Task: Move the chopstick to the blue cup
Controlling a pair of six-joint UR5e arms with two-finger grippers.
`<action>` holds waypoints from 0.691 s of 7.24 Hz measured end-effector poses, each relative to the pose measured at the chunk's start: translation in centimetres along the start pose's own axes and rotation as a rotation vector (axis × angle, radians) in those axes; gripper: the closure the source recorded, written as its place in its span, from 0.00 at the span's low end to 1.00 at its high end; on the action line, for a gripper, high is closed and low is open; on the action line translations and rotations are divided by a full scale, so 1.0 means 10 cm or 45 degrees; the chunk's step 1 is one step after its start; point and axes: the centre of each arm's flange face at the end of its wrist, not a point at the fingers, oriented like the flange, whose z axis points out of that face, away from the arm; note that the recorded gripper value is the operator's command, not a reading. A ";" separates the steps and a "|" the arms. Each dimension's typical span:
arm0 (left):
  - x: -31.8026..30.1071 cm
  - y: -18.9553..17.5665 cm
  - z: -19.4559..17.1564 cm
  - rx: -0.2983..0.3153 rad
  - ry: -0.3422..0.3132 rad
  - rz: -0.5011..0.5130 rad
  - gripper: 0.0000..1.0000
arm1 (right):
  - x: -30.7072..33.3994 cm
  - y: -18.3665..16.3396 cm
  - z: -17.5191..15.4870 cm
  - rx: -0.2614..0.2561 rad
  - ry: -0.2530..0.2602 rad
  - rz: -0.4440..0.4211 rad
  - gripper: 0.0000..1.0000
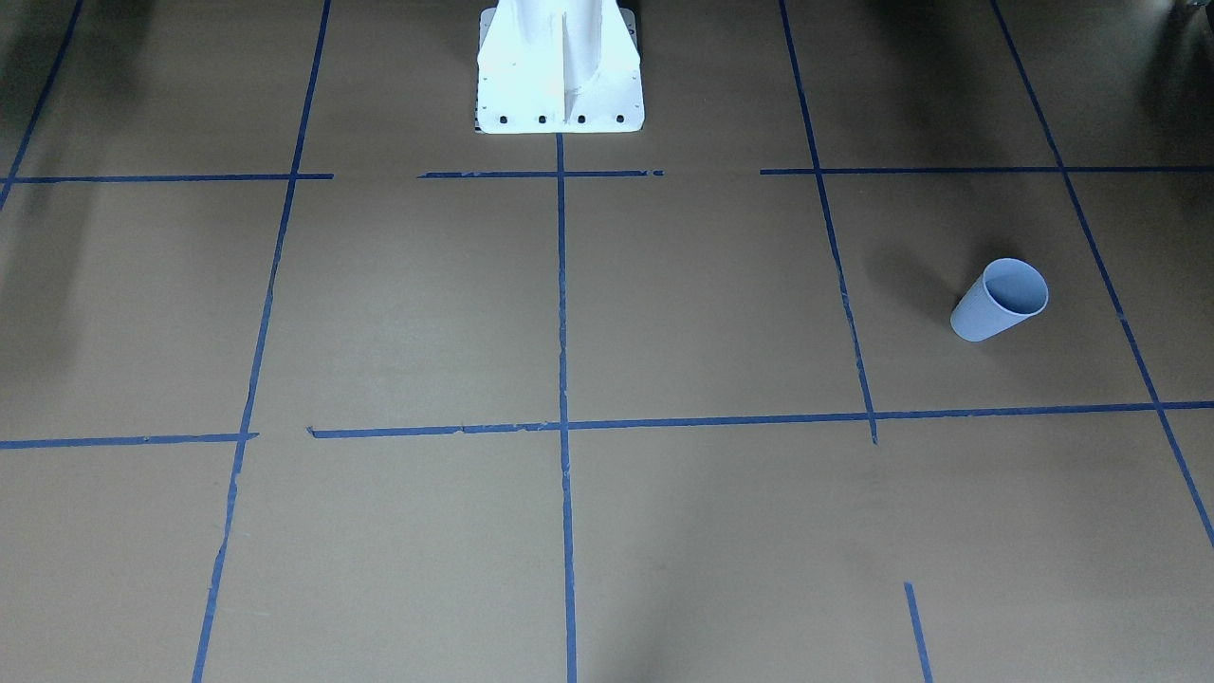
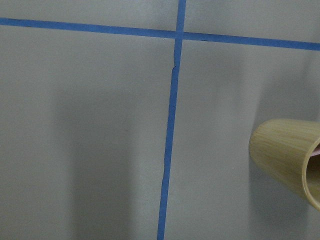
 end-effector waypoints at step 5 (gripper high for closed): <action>0.05 -0.16 -0.09 0.048 -0.019 0.037 0.00 | -0.02 -0.01 -0.01 0.002 -0.006 -0.003 0.00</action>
